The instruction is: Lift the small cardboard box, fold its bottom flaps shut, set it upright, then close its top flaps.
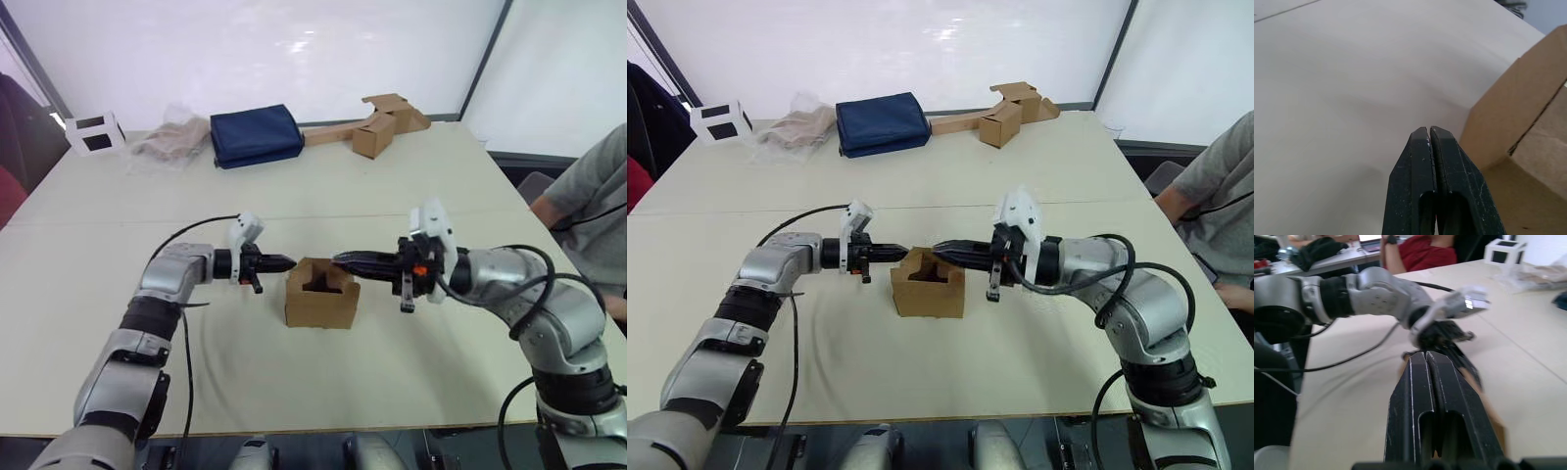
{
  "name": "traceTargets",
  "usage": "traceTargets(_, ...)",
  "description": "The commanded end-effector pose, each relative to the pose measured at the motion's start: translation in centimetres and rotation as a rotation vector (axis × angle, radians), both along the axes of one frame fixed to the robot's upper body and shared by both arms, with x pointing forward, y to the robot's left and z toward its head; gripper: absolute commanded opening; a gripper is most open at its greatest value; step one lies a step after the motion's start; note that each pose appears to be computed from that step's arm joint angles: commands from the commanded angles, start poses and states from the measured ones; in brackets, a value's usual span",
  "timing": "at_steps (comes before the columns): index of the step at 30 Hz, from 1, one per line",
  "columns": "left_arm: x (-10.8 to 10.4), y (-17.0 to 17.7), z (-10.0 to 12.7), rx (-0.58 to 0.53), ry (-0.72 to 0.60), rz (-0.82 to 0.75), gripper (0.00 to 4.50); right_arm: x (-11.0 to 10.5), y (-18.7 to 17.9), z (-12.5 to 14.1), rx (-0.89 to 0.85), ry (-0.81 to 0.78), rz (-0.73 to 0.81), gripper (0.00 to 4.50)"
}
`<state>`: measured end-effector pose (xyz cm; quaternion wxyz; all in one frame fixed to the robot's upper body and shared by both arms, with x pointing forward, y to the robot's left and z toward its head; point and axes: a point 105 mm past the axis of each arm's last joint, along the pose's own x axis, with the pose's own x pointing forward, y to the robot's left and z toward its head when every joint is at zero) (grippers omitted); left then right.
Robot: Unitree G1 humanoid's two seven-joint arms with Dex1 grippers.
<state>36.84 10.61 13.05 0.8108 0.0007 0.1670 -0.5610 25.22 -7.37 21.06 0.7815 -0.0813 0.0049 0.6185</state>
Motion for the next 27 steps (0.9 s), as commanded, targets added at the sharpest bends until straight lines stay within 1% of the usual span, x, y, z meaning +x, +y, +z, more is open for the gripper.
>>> traceTargets(1, -0.5, -0.2, 0.6, -0.01, -0.021, -0.021, 0.05, -1.4, 1.1, -1.2, -0.036, -0.002, 0.029, 0.0)
traceTargets(3, -0.7, -0.1, 0.5, -0.008, -0.012, -0.016, 0.05, -0.7, 1.1, -1.8, -0.048, -0.014, -0.016, 0.0)
traceTargets(7, -1.0, 0.0, 0.3, -0.003, -0.006, -0.017, 0.05, -0.1, 0.9, -3.4, -0.098, -0.013, -0.041, 0.0)
traceTargets(14, -1.3, -0.1, 0.3, -0.012, 0.0, -0.017, 0.05, 1.1, 1.1, -4.2, -0.106, -0.026, -0.07, 0.0)
traceTargets(27, -1.7, -0.2, 0.4, -0.019, 0.005, -0.014, 0.05, 1.7, 2.2, -5.0, -0.063, 0.006, -0.084, 0.0)
